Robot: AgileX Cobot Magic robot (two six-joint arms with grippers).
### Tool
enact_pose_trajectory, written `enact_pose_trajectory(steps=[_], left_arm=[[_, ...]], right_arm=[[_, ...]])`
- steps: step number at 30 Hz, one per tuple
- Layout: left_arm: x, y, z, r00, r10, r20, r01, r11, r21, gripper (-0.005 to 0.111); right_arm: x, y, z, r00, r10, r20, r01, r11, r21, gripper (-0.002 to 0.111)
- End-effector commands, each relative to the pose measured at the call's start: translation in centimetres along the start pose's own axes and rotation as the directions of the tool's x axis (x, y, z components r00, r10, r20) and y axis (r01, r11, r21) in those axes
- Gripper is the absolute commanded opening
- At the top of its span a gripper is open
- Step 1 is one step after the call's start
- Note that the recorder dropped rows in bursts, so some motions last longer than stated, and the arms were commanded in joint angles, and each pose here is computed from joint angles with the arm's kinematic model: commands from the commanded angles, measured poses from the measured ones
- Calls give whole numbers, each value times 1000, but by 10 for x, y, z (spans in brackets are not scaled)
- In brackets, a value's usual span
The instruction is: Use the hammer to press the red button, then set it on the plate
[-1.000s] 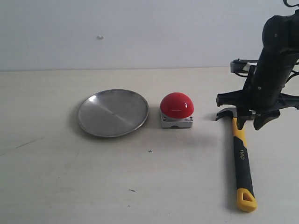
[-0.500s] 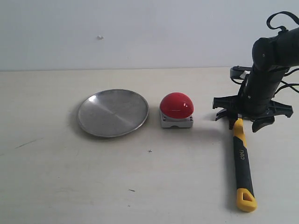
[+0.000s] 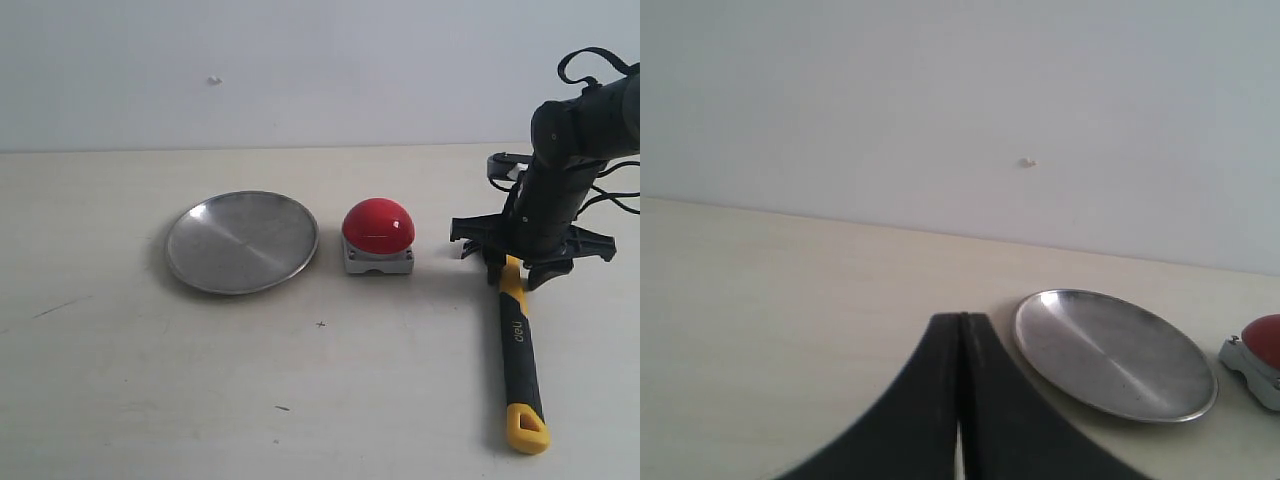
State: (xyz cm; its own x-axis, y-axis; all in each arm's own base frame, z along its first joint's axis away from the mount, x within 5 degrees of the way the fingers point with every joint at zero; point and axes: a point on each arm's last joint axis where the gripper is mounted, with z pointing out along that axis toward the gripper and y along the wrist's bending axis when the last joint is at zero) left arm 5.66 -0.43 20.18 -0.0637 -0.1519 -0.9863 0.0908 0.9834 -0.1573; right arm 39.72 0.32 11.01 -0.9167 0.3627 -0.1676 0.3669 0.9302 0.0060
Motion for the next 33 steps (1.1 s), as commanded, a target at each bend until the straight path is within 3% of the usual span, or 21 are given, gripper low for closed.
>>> enact_pose_trajectory(steps=[1, 9, 14, 26, 33], left_arm=[[0, 0, 0, 1000, -5, 12, 5, 1000, 8, 0], [0, 0, 0, 1000, -5, 12, 5, 1000, 8, 0], [0, 0, 0, 1000, -5, 12, 5, 1000, 8, 0], [0, 0, 0, 1000, -5, 12, 5, 1000, 8, 0], [0, 0, 0, 1000, -5, 12, 5, 1000, 8, 0]], right_arm=[[-1, 1, -1, 1000, -2, 5, 2, 1000, 1, 43], [2, 0, -1, 999, -29, -33, 29, 1000, 8, 23], [1, 0, -2, 997, -71, -36, 71, 997, 13, 0], [-17, 5, -50, 982, -81, 173, 93, 994, -60, 0], [-24, 3, -77, 949, -123, 289, 140, 989, -42, 0]])
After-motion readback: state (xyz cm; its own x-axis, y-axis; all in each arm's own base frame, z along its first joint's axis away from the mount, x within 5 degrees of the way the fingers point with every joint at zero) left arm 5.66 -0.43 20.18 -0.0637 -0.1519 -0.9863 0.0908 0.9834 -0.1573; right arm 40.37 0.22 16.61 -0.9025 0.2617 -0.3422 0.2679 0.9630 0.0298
